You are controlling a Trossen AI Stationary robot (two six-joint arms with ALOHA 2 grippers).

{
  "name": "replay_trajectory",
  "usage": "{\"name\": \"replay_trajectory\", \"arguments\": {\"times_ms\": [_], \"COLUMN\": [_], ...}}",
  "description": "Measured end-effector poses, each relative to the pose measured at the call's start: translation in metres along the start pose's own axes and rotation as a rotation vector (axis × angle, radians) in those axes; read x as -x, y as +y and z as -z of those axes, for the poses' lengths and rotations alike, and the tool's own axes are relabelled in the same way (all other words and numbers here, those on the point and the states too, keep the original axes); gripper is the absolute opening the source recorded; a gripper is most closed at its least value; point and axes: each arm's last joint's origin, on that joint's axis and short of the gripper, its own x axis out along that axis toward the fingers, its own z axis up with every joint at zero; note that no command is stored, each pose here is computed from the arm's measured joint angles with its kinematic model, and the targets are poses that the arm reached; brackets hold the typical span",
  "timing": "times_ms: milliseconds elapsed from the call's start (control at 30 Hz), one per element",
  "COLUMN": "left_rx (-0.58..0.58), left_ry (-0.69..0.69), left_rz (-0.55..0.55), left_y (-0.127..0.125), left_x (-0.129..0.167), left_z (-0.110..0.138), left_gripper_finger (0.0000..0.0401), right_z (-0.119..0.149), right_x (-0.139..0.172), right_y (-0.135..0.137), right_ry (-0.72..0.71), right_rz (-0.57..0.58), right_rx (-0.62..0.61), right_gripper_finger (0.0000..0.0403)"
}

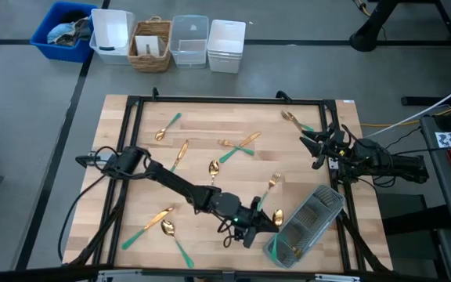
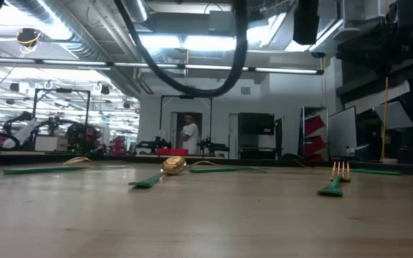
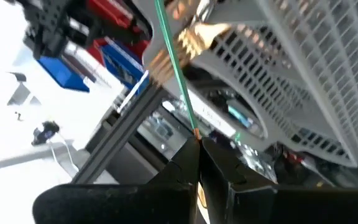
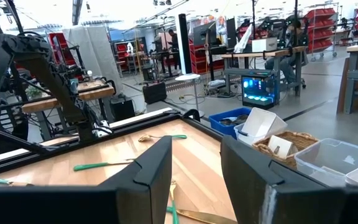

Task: Sort silverware
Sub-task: Put the middle left spoon into the utensil organizer

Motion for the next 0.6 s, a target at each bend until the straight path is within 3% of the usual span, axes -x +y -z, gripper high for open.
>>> {"name": "replay_trajectory", "arguments": {"times_ms": [233,600], "left_rx": [-0.044,-0.049], "left_ry": [-0.041,0.083], "left_rz": [-0.051,-0.090], "left_y": [-0.001,-0.008], "left_x": [-0.001,-0.002], "left_z": [-0.002,0.024], "left_gripper_finger": [0.0000,0.0000], "right_z": [0.000,0.000], "right_x": [0.000,0.000], "right_y": [0.000,0.000], "right_ry": [0.000,0.001], "right_rz": [0.000,-0.006], "right_rx": [0.000,0.000], "right_gripper_finger": [0.0138,0.0138]}}
